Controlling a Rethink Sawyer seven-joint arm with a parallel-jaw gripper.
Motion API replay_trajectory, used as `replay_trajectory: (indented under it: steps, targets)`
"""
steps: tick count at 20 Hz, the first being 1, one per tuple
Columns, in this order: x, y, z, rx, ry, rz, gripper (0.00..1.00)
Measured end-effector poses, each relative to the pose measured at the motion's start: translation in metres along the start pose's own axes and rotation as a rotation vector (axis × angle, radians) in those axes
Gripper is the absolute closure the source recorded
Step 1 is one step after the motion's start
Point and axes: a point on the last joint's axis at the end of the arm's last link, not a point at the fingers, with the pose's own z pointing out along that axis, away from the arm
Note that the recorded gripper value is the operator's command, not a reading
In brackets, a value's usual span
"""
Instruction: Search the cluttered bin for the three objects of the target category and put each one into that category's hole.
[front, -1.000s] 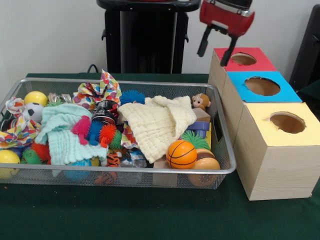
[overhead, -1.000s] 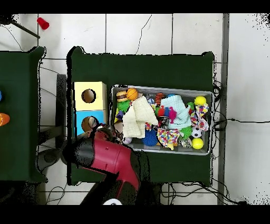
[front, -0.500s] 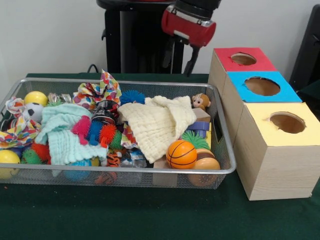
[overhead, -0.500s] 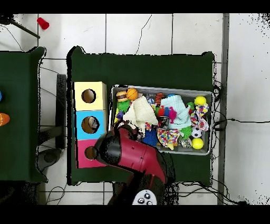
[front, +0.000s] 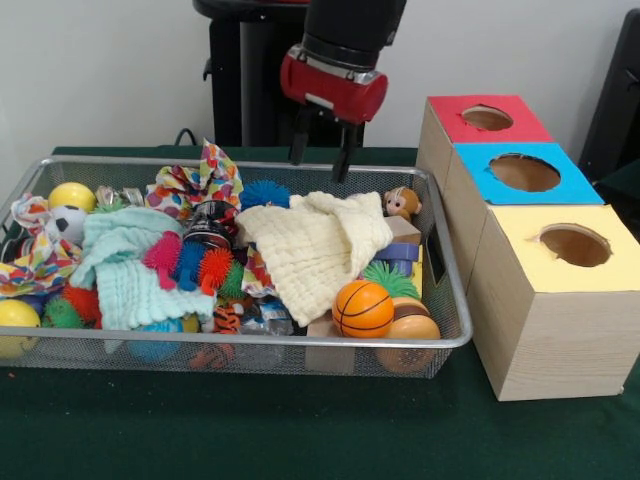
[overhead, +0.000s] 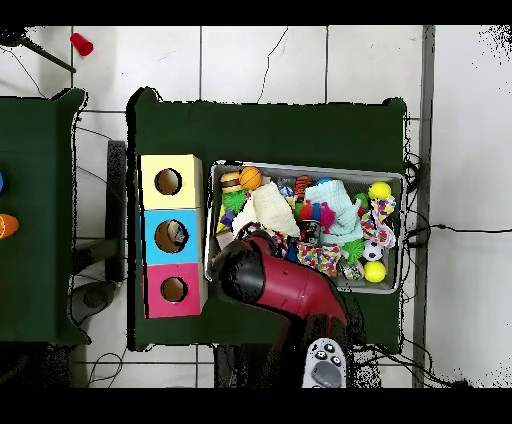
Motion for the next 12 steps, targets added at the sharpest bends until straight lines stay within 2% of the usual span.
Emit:
replay_trajectory:
  steps: [5,12]
  targets:
    - [-0.008,-0.011,0.018,-0.020,0.030,0.002,0.00]
    - [-0.024,-0.011,0.034,-0.048,0.028,-0.021,0.00]
